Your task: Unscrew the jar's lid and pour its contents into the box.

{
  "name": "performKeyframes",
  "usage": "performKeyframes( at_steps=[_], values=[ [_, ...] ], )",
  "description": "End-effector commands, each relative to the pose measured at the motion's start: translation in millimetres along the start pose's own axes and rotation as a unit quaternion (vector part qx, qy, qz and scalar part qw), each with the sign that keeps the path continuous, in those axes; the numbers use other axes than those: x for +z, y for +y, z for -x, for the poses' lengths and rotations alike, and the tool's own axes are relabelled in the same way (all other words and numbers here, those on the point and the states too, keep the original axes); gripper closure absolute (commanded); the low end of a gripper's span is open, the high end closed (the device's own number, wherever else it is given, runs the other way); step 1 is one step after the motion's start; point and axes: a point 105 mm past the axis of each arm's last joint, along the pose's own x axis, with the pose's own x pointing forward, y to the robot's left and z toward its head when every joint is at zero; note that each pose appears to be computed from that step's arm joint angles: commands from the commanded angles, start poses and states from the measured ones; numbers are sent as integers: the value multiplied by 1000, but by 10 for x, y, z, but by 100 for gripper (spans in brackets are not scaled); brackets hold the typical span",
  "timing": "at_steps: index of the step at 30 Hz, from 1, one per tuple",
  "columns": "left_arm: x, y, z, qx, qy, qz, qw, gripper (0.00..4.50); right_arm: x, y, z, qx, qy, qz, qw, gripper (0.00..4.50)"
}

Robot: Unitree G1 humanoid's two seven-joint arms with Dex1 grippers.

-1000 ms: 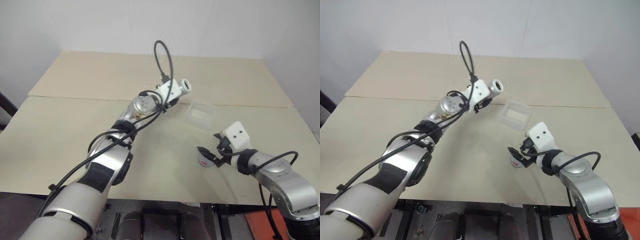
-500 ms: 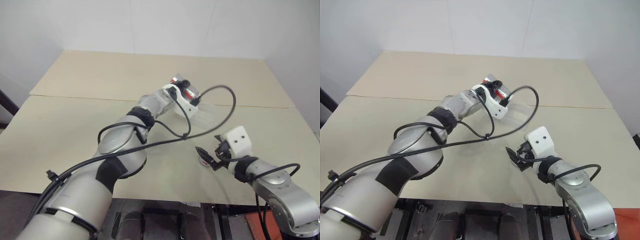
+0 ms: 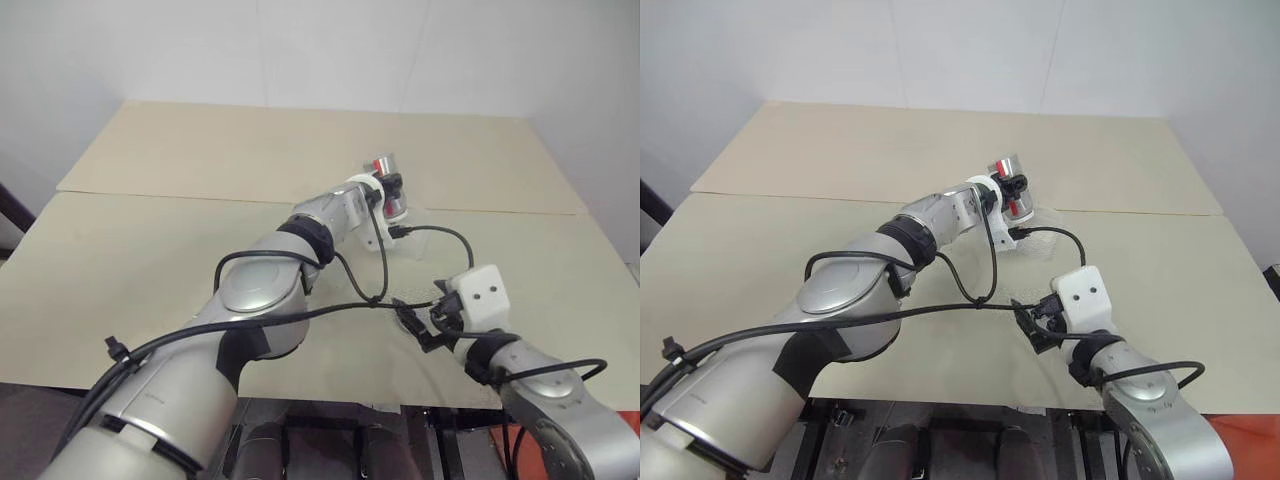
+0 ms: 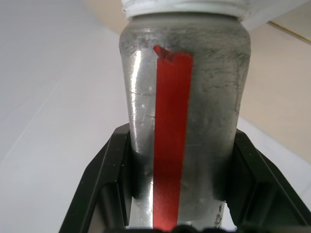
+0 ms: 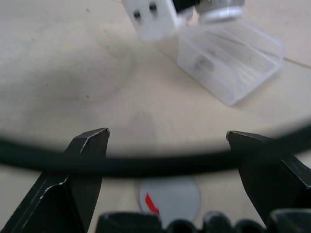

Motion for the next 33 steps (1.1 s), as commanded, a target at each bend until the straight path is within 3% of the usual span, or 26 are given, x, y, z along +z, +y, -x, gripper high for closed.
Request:
performKeyframes(
  at_steps=[1,5,9,13,17,18,19,22,23,25,27,29,33],
  values=[
    [-208,116,22,7,31,27,999,241,107,-44,67,-18,-22,12,1000,2],
    [-218,49,28,0,35,144,989,241,94,-67,51,-16,-19,13,1000,2],
    [-284,-25,47,5,43,348,936,241,99,-74,26,-11,-20,14,1000,2],
    [-394,-102,81,29,48,577,815,241,106,-92,-8,-6,-20,18,1000,2],
    [-527,-198,139,66,29,774,629,241,141,-91,-36,1,-27,20,999,2],
    [-547,-221,154,74,20,800,595,241,147,-89,-43,3,-29,21,999,2],
    [-572,-250,175,86,6,836,542,241,159,-85,-54,5,-31,23,999,2],
    [-581,-296,225,112,-40,885,450,241,176,-75,-75,13,-36,25,999,2],
    [-572,-313,250,125,-65,905,401,241,184,-69,-85,18,-38,25,999,2],
    [-520,-397,320,151,-112,923,336,241,194,-57,-117,29,-41,30,998,2],
    [-431,-535,381,163,-130,928,309,241,202,-47,-157,38,-41,34,998,2],
    [-282,-770,459,181,-115,926,312,241,223,-30,-211,50,-45,36,997,2],
    [-155,-973,574,219,-98,929,282,241,233,-10,-269,66,-47,42,996,2]
  ],
)
